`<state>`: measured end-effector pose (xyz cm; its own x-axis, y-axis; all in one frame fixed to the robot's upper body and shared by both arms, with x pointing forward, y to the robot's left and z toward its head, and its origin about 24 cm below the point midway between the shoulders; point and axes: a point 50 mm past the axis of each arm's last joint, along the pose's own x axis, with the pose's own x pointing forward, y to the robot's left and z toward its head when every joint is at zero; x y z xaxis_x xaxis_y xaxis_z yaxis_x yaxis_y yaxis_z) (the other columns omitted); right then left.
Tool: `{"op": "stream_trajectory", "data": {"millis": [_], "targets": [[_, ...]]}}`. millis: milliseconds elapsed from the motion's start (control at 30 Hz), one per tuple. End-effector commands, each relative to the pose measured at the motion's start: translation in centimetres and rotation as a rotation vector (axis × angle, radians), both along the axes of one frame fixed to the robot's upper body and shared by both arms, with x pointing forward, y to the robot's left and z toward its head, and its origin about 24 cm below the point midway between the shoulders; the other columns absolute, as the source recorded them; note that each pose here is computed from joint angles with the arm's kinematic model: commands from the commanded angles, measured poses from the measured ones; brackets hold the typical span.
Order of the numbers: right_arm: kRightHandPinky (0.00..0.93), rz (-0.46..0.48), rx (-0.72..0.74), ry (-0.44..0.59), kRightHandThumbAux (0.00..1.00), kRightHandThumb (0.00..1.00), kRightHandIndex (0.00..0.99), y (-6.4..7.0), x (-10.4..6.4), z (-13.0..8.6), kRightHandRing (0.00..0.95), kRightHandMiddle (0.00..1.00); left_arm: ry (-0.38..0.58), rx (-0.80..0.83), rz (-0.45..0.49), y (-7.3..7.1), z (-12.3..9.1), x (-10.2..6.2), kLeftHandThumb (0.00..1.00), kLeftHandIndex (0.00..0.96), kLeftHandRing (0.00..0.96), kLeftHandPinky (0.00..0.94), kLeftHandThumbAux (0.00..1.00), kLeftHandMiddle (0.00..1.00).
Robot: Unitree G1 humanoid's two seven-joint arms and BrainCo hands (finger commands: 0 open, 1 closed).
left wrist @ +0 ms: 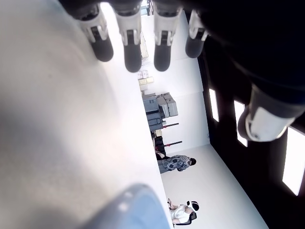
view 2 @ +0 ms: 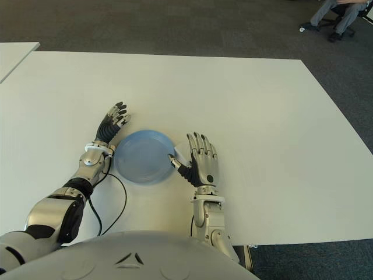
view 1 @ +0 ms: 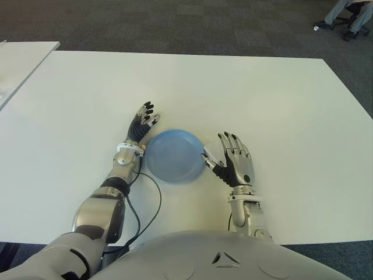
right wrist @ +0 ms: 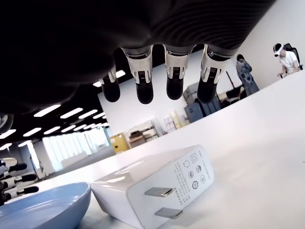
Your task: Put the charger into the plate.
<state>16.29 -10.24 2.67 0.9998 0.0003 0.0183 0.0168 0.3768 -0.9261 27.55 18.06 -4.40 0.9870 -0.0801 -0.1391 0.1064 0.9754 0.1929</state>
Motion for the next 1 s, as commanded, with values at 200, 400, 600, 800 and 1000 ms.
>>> {"op": "stream_trajectory", "data": {"millis": [200,400,600,800,1000], "targets": [[0.0,-0.006,-0.042,0.042,0.162,0.303,0.0,-1.6,0.3,-2.8,0.0,0.0,0.215,0.013,-0.045,-0.5,-3.4,-2.8,0.0,0.0,0.129,0.121,0.541,0.126],[0.0,-0.006,-0.064,0.039,0.178,0.299,0.0,-2.4,1.4,-3.5,0.0,0.0,0.213,0.011,-0.042,-0.4,-3.5,-2.9,0.0,0.001,0.127,0.119,0.542,0.123],[0.0,-0.005,-0.085,0.021,0.187,0.295,0.0,-3.2,3.0,-3.8,0.0,0.0,0.215,0.01,-0.042,-0.3,-3.5,-3.0,0.0,0.0,0.123,0.107,0.537,0.121],[0.0,-0.021,-0.097,-0.008,0.191,0.293,0.0,-3.2,3.0,-3.9,0.0,0.0,0.208,0.011,-0.043,-0.2,-3.4,-3.0,0.0,0.0,0.12,0.109,0.536,0.119],[0.0,-0.038,-0.101,-0.01,0.196,0.295,0.0,-3.3,3.3,-4.1,0.0,0.0,0.195,0.023,-0.05,-0.2,-3.3,-3.0,0.0,0.0,0.127,0.127,0.527,0.124]]}}
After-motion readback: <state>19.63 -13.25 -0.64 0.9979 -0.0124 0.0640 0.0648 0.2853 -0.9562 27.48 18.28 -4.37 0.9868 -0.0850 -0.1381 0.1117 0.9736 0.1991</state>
